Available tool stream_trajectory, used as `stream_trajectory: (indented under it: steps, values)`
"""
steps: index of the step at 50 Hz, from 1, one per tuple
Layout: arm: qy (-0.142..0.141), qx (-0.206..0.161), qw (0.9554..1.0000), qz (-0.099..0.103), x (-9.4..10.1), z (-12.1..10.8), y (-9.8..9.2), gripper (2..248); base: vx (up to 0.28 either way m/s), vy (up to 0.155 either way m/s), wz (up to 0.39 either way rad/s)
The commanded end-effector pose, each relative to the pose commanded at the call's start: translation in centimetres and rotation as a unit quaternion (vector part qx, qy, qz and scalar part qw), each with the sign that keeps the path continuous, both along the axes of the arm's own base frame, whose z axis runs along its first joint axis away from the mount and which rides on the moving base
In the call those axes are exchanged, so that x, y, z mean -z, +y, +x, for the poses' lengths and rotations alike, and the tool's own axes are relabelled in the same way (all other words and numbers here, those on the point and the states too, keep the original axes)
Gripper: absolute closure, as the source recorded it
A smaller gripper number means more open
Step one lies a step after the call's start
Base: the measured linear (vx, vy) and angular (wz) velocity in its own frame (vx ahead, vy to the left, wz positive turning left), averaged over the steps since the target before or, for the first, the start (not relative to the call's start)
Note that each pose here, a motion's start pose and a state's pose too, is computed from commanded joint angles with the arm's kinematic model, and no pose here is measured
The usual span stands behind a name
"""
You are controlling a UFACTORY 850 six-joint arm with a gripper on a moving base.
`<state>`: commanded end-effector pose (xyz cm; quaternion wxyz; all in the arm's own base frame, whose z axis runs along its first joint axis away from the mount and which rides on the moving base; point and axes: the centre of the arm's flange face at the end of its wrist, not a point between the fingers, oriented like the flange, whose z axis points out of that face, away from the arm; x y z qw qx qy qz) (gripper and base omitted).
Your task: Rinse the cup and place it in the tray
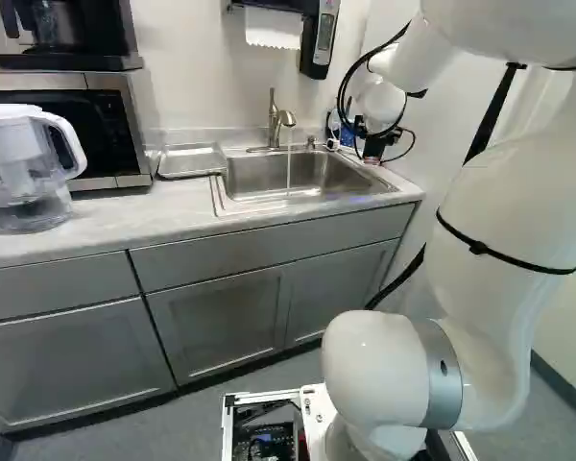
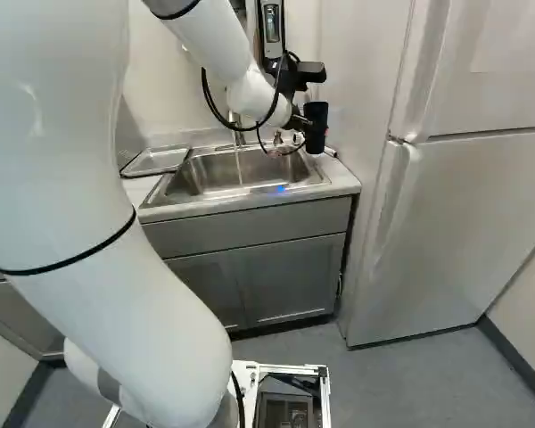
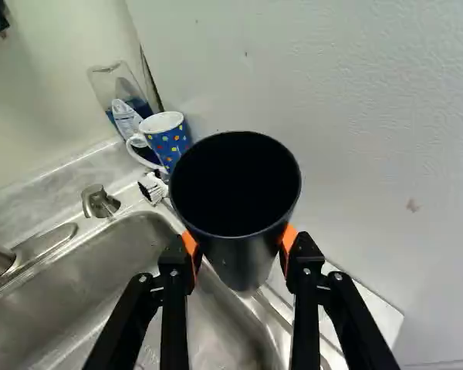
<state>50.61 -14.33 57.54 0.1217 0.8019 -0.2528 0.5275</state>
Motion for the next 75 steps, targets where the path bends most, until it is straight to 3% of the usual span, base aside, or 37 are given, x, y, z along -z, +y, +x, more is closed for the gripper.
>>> stream_trajectory:
  steps: [43,75]
  values:
    - [0.025,-0.061,0.9974,-0.028,0.1,0.1,1.5,130,0.0,0.0,0.0]
    - [0.061,-0.128,0.9886,-0.051,0.5,0.0,3.0,130,0.0,0.0,0.0]
